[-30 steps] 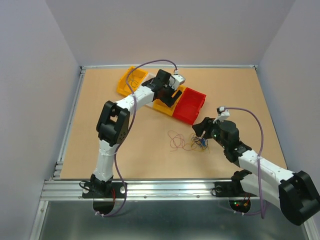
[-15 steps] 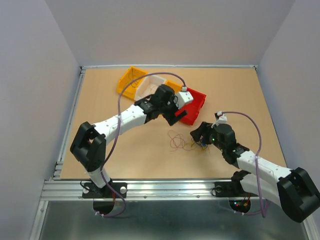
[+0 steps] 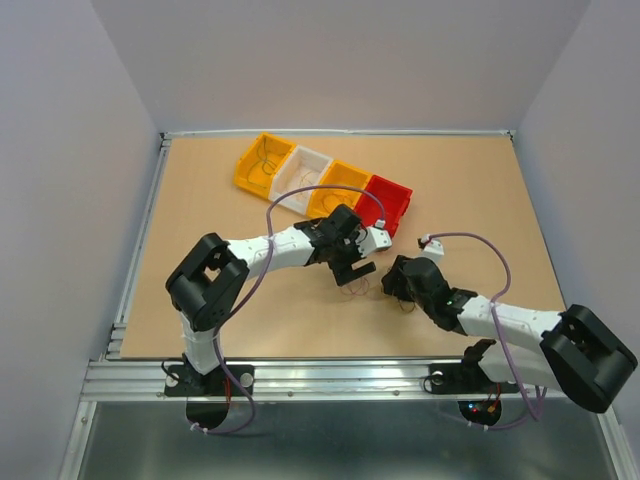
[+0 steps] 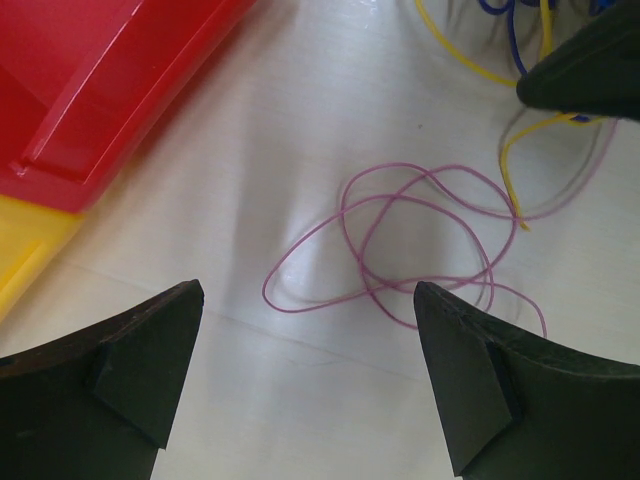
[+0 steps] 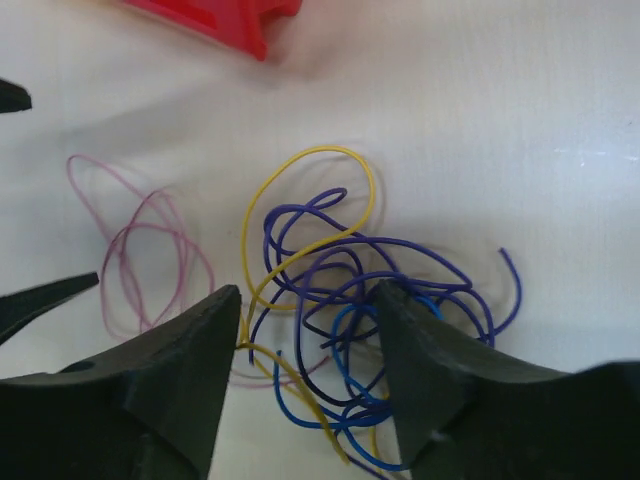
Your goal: Untangle the cables
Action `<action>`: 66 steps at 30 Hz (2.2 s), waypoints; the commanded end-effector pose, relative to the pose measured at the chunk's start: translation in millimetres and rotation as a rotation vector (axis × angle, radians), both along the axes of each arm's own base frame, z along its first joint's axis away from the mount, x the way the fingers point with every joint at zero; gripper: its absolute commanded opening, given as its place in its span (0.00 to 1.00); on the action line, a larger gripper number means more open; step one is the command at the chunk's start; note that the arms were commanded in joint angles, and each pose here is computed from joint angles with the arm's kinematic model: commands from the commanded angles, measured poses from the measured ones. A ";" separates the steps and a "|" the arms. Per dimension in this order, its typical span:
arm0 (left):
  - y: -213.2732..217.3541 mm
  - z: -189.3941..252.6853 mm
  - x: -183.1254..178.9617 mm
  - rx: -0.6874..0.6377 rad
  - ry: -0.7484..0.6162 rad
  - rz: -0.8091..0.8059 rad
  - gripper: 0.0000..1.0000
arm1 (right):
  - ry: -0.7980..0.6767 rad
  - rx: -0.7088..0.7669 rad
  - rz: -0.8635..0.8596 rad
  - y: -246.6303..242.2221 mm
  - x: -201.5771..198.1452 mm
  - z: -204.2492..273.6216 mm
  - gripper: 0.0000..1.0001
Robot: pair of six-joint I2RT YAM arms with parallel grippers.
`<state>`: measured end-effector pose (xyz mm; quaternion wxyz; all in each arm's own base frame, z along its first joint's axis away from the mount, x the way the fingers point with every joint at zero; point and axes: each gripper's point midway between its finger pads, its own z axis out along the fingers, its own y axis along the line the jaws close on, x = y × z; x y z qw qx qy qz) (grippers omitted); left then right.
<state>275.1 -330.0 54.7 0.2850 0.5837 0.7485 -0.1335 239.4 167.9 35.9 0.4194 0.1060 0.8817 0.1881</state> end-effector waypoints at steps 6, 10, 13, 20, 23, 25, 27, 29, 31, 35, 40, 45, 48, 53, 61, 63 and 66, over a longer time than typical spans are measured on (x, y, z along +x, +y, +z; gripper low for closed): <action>-4.5 -23.0 25.8 0.030 -0.070 0.084 0.99 | 0.020 -0.119 -0.074 -7.5 11.4 -7.3 0.12; -11.0 -38.4 29.2 0.039 -0.049 0.101 0.99 | -0.039 -0.068 -0.078 -11.6 8.2 8.7 0.01; -12.2 -46.5 32.1 0.050 -0.047 0.108 0.83 | -0.053 -0.054 -0.072 -11.0 7.5 13.2 0.01; -17.0 -53.6 25.4 0.058 -0.018 0.076 0.03 | -0.086 -0.030 -0.101 -15.7 8.5 20.4 0.01; -18.9 -42.7 21.2 0.033 -0.019 0.050 0.00 | -0.120 0.002 -0.117 -19.9 6.4 28.0 0.01; -20.6 -32.7 11.2 0.005 0.004 0.010 0.00 | -0.158 0.042 -0.118 -21.4 4.7 38.8 0.01; -21.5 -23.8 7.3 -0.016 0.009 -0.001 0.00 | -0.190 0.067 -0.117 -22.9 3.9 47.4 0.01; -20.7 -4.6 9.7 -0.048 -0.015 0.011 0.00 | -0.236 0.102 -0.129 -26.4 3.0 59.3 0.01; -14.1 21.1 21.0 -0.095 -0.051 0.059 0.00 | -0.270 0.124 -0.145 -30.0 3.2 68.4 0.00; 5.0 75.1 46.4 -0.209 -0.113 0.138 0.00 | -0.285 0.113 -0.147 -31.8 4.4 72.5 0.01; 35.8 144.1 80.0 -0.321 -0.219 0.246 0.00 | -0.266 0.096 -0.142 -28.0 7.6 71.2 0.01; 54.7 191.7 118.2 -0.328 -0.364 0.375 0.00 | -0.269 0.103 -0.122 -24.1 7.7 75.1 0.01; 54.5 205.3 143.6 -0.319 -0.410 0.423 0.00 | -0.274 0.107 -0.117 -24.2 6.6 75.7 0.01; 45.0 188.9 196.7 -0.234 -0.440 0.505 0.00 | -0.286 0.115 -0.105 -24.1 4.8 78.2 0.01; 29.1 96.2 237.4 -0.104 -0.348 0.551 0.00 | -0.281 0.116 -0.093 -23.7 2.3 74.7 0.01; 37.4 94.7 241.4 -0.094 -0.355 0.576 0.14 | -0.281 0.115 -0.091 -23.8 1.8 74.0 0.01; 39.6 106.1 228.3 -0.135 -0.324 0.550 0.49 | -0.281 0.114 -0.093 -24.1 1.8 73.6 0.01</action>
